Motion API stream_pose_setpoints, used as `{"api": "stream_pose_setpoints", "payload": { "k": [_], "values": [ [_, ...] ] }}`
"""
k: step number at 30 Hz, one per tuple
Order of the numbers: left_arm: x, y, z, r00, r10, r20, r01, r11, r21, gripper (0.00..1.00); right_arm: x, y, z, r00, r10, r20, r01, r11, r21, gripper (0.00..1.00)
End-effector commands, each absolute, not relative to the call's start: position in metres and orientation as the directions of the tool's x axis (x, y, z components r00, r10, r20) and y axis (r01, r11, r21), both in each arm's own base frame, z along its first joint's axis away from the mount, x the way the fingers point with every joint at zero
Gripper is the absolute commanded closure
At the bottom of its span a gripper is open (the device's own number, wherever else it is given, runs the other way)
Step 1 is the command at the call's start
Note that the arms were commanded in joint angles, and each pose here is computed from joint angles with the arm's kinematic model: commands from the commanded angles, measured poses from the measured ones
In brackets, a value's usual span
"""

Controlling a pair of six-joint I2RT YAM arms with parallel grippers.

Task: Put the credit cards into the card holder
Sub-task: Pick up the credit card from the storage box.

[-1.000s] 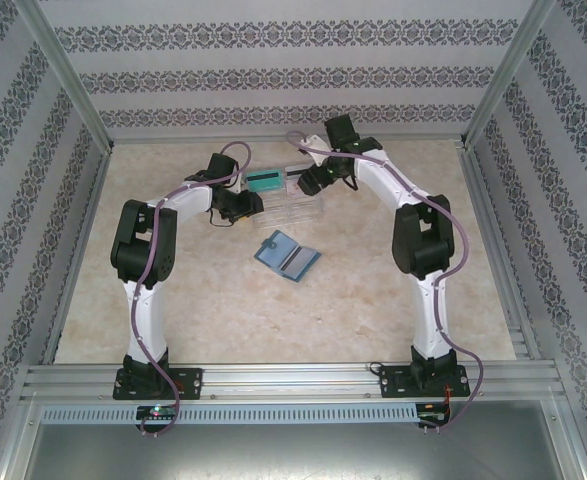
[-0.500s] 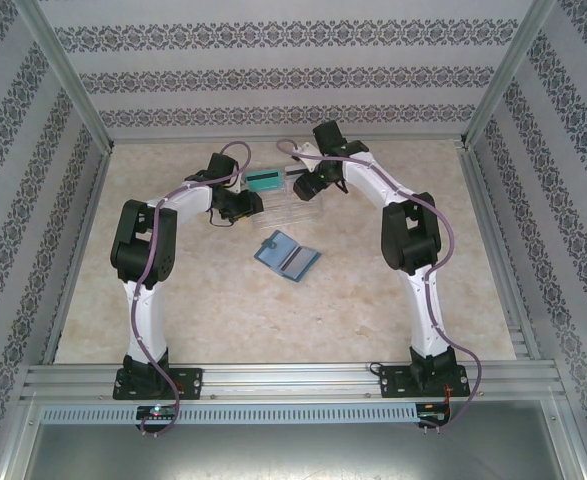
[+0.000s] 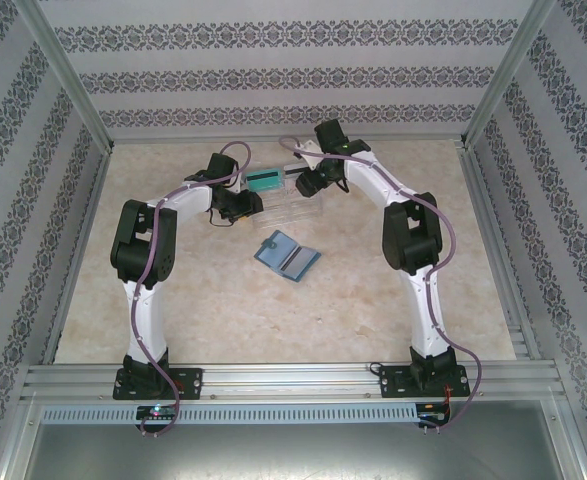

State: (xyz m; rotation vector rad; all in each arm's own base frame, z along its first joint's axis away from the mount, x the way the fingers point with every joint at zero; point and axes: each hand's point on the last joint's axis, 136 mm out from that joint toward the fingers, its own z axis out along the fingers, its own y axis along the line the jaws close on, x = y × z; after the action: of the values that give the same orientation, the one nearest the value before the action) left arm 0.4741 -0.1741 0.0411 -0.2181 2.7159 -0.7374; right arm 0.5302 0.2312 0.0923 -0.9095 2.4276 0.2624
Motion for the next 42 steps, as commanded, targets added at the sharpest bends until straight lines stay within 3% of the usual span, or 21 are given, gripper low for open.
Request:
{"api": "stream_pose_setpoints", "payload": {
  "k": [1, 13, 18, 42],
  "values": [
    [0.450, -0.166, 0.019, -0.962, -0.197, -0.191, -0.092, 0.888, -0.450, 0.54, 0.544, 0.232, 0.140, -0.581, -0.487, -0.652, -0.636, 0.771, -0.010, 0.36],
    [0.449, -0.166, 0.019, -0.961, -0.198, -0.190, -0.094, 0.888, -0.450, 0.54, 0.545, 0.233, 0.143, -0.592, -0.456, -0.664, -0.631, 0.775, 0.030, 0.46],
    [0.448, -0.166, 0.019, -0.962, -0.196, -0.190, -0.092, 0.888, -0.451, 0.54, 0.544, 0.231, 0.144, -0.598, -0.445, -0.666, -0.630, 0.775, 0.049, 0.63],
    [0.448, -0.165, 0.020, -0.961, -0.201, -0.191, -0.096, 0.887, -0.451, 0.54, 0.531, 0.226, 0.146, -0.602, -0.453, -0.657, -0.676, 0.728, 0.117, 0.95]
  ]
}}
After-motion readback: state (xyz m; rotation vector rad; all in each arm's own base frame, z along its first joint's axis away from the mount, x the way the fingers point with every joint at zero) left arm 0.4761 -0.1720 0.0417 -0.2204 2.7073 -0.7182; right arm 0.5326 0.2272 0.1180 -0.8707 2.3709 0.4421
